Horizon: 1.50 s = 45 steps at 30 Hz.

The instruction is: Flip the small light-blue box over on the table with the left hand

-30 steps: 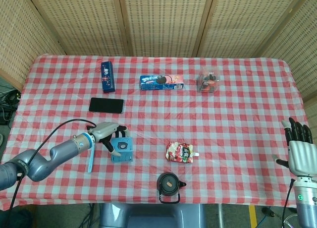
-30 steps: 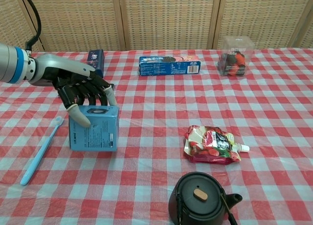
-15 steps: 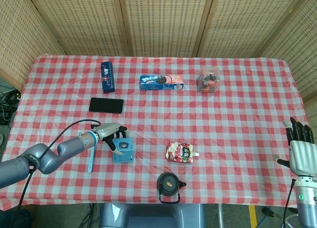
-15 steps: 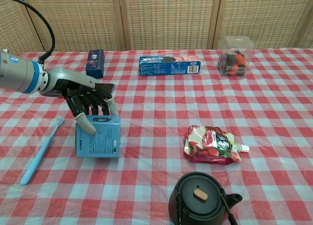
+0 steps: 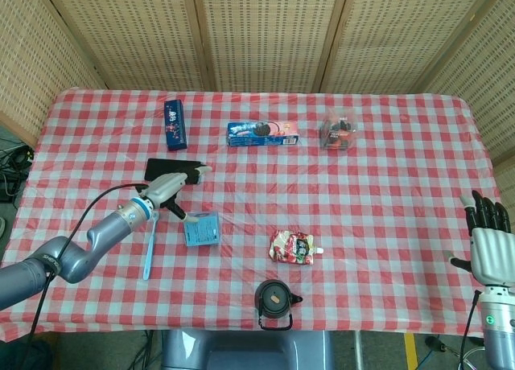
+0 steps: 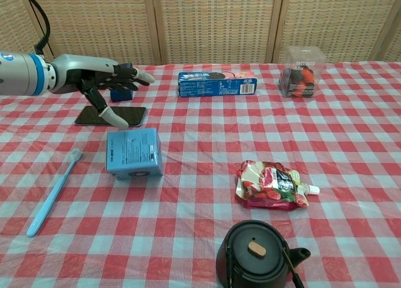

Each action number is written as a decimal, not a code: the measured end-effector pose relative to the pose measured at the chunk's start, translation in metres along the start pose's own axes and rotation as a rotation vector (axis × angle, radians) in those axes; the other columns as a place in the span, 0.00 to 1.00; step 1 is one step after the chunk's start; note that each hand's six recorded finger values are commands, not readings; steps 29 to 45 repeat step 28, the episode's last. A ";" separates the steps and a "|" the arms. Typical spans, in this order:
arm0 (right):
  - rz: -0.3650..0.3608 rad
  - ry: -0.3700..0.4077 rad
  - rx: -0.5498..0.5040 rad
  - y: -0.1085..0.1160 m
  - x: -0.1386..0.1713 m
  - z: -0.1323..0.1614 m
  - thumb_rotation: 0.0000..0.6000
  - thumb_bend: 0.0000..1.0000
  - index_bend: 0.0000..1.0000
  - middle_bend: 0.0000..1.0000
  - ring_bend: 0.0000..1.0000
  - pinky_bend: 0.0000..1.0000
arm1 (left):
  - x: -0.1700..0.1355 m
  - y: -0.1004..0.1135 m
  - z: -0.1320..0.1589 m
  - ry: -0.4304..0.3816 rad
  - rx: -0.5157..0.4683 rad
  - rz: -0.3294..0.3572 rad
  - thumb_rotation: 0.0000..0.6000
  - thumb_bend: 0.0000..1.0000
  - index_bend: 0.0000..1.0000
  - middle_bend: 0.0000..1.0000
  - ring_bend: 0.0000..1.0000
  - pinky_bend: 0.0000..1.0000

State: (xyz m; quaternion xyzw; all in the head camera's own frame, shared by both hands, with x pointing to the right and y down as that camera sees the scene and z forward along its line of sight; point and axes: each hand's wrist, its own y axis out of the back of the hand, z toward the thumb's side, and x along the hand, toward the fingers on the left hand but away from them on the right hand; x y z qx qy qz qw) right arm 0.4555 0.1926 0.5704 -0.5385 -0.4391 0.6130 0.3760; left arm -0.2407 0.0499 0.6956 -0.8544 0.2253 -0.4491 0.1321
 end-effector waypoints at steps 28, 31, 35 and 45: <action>-0.006 0.042 -0.045 0.007 0.006 0.008 1.00 0.00 0.02 0.00 0.00 0.00 | -0.205 0.024 -0.095 0.262 0.238 0.608 1.00 0.00 0.00 0.00 0.00 0.00; -0.006 0.042 -0.045 0.007 0.006 0.008 1.00 0.00 0.02 0.00 0.00 0.00 | -0.205 0.024 -0.095 0.262 0.238 0.608 1.00 0.00 0.00 0.00 0.00 0.00; -0.006 0.042 -0.045 0.007 0.006 0.008 1.00 0.00 0.02 0.00 0.00 0.00 | -0.205 0.024 -0.095 0.262 0.238 0.608 1.00 0.00 0.00 0.00 0.00 0.00; -0.006 0.042 -0.045 0.007 0.006 0.008 1.00 0.00 0.02 0.00 0.00 0.00 | -0.205 0.024 -0.095 0.262 0.238 0.608 1.00 0.00 0.00 0.00 0.00 0.00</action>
